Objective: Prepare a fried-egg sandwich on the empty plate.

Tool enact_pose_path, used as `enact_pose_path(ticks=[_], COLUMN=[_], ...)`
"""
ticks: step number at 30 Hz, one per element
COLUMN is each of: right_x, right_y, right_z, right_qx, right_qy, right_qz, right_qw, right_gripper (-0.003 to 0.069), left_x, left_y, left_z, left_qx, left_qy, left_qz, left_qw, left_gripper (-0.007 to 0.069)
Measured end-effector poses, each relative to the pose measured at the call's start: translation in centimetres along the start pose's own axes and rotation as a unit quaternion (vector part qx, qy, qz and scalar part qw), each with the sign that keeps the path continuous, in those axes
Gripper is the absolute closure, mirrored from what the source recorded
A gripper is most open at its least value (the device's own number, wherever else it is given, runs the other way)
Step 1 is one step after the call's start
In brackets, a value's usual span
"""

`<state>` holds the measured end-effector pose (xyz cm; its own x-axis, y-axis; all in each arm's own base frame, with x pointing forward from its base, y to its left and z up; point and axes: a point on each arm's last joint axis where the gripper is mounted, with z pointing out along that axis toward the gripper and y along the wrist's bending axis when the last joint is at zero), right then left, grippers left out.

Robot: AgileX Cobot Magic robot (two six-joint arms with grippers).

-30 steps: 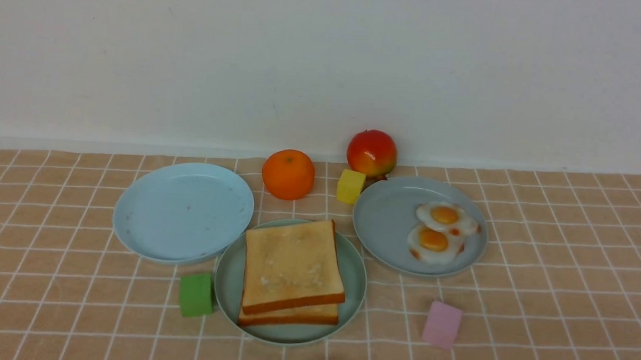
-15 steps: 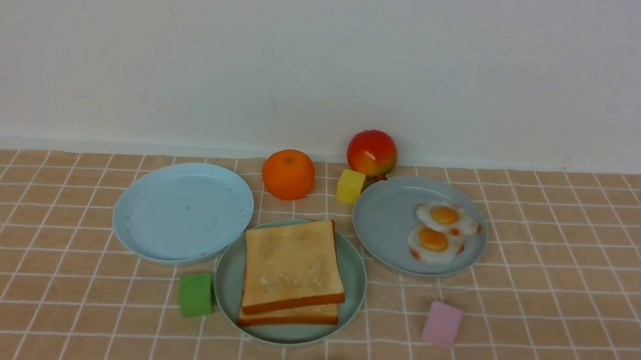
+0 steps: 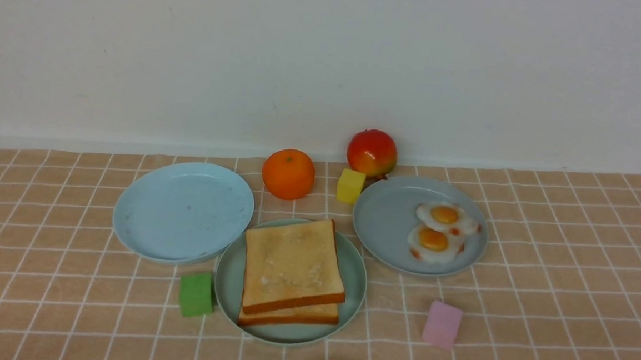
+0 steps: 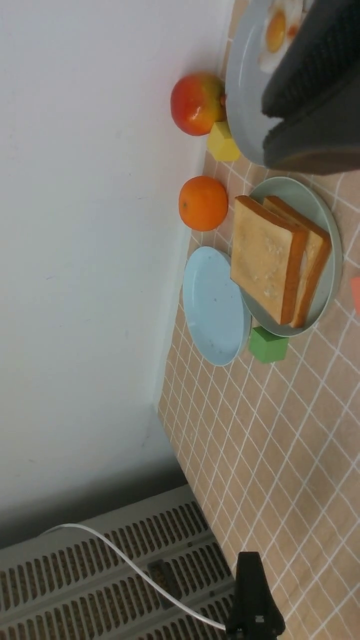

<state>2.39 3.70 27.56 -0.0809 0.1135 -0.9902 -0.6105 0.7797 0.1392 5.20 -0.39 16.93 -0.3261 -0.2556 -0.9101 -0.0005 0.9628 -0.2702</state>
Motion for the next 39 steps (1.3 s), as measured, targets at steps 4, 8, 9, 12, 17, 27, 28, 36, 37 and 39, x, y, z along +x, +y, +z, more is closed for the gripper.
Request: enact_pose_path(ticks=[4, 8, 9, 12, 17, 27, 28, 36, 37, 39], right_x=[0.05, 0.16, 0.18, 0.20, 0.20, 0.20, 0.20, 0.23, 0.24, 0.17], right_y=[0.04, 0.10, 0.11, 0.13, 0.13, 0.13, 0.13, 0.05, 0.01, -0.36], right_z=[0.00, 0.00, 0.00, 0.00, 0.00, 0.00, 0.00, -0.02, -0.02, -0.04], right_qx=[-0.002, -0.006, -0.006, -0.007, -0.007, -0.007, -0.007, -0.003, 0.000, 0.022], right_qy=[0.003, 0.009, 0.010, 0.011, 0.011, 0.011, 0.011, 0.012, 0.013, 0.009], right_qz=[0.001, 0.001, 0.001, 0.001, 0.001, 0.001, 0.001, -0.010, -0.015, -0.047], right_qw=[1.000, 1.000, 1.000, 1.000, 1.000, 1.000, 1.000, 1.000, 1.000, 0.999], right_gripper=[0.0556, 0.0552, 0.0551, 0.0547, 0.0541, 0.0528, 0.0527, 0.0518, 0.0518, 0.0516], left_x=[-0.04, -0.05, -0.05, -0.05, -0.05, -0.06, -0.06, -0.06, -0.06, -0.06], left_y=[-0.03, -0.04, -0.04, -0.04, -0.04, -0.04, -0.04, -0.04, -0.04, -0.04], left_z=[0.00, 0.00, 0.00, 0.00, 0.00, 0.00, 0.00, 0.00, 0.00, 0.00], left_qx=[0.002, 0.002, 0.002, 0.002, 0.002, 0.002, 0.002, 0.002, 0.002, 0.002], left_qy=[-0.002, -0.003, -0.003, -0.003, -0.003, -0.003, -0.003, -0.003, -0.003, -0.003], left_qz=[-0.003, -0.003, -0.003, -0.004, -0.004, -0.004, -0.004, -0.004, -0.004, -0.004], left_qw=[1.000, 1.000, 1.000, 1.000, 1.000, 1.000, 1.000, 1.000, 1.000, 1.000], left_gripper=[0.0635, 0.0629, 0.0628, 0.0625, 0.0620, 0.0610, 0.0609, 0.0603, 0.0603, 0.0602])
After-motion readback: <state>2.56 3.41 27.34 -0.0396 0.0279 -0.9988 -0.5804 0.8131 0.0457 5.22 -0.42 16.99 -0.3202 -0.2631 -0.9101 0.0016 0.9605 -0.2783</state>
